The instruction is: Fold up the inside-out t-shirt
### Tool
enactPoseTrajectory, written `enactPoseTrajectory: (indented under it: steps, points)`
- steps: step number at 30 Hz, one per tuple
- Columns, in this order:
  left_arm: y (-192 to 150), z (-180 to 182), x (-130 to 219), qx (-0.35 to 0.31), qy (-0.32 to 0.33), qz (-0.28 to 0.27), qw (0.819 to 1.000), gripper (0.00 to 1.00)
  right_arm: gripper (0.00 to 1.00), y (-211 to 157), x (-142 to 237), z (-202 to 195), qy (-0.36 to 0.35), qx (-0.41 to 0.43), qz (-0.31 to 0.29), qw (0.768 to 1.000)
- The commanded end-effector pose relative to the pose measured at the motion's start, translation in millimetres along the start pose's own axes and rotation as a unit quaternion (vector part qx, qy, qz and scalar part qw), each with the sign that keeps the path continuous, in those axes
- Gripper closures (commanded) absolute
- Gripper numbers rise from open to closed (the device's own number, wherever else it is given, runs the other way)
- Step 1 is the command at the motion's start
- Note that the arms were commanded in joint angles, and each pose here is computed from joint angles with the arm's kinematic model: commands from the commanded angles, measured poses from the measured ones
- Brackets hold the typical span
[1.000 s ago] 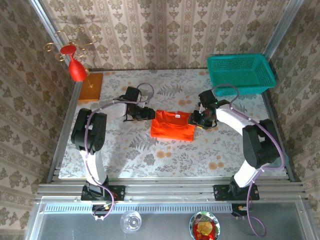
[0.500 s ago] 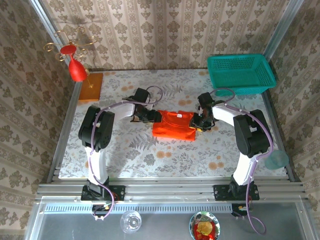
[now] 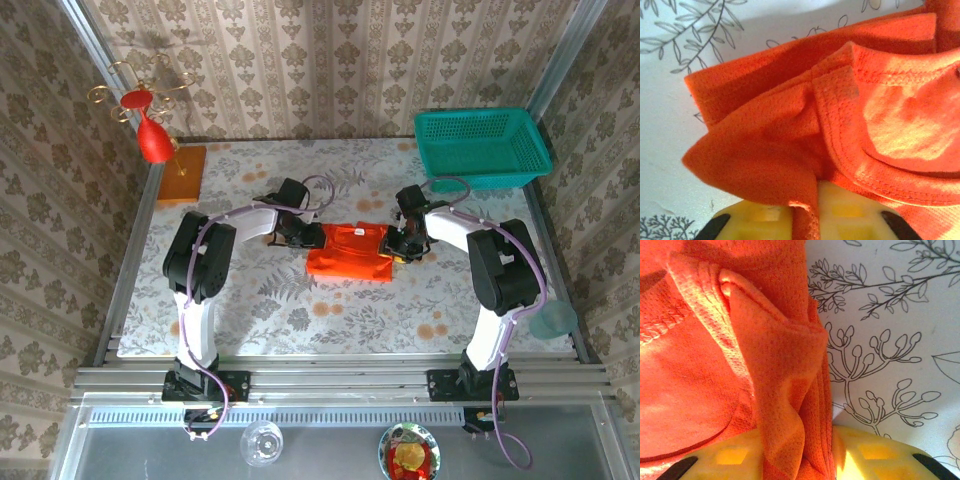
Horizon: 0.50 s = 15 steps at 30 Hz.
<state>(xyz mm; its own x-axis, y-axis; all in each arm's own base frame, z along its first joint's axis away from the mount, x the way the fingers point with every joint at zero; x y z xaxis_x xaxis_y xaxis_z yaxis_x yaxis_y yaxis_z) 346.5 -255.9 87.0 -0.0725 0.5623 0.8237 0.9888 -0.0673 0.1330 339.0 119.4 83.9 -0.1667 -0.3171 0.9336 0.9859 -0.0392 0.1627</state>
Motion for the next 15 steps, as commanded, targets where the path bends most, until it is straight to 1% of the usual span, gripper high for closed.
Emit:
enactPoseTrajectory:
  steps: [1,3,6,7,10,15]
  points:
    - [-6,6,-1,0.005,0.014,0.022,1.0,0.94,0.63,2,3,-1,-0.006,0.007,-0.018,1.0]
    - [-6,12,7,0.005,0.022,0.016,1.0,0.99,0.57,3,14,2,-0.008,0.01,-0.028,1.0]
    - [-6,29,23,0.012,0.041,0.007,0.999,1.0,0.52,3,32,4,-0.013,0.015,-0.043,0.999]
    - [-5,41,32,0.018,0.052,0.002,0.998,1.0,0.51,5,38,4,-0.013,0.016,-0.052,0.998]
    - [-6,71,54,0.023,0.083,-0.003,0.996,1.0,0.5,0,53,2,-0.017,0.018,-0.054,0.998]
    - [0,120,83,0.029,0.154,-0.001,0.988,1.0,0.5,-5,73,-4,-0.018,0.02,-0.07,0.997]
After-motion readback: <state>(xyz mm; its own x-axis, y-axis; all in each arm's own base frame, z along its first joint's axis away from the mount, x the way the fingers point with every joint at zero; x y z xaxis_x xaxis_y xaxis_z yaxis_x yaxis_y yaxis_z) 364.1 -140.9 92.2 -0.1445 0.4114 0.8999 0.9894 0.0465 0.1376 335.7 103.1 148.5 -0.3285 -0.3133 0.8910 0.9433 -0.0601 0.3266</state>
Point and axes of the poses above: each hand's point on the last joint's axis, 136 mm out from that joint toward the fingers, its own x axis back along the fingers, its own z axis along the line the jaws close on, y = z × x, the point moved 7 cm from there along x, back along the fingers, and after that the axes turned 15 degrees about x, right-handed, at the moved point
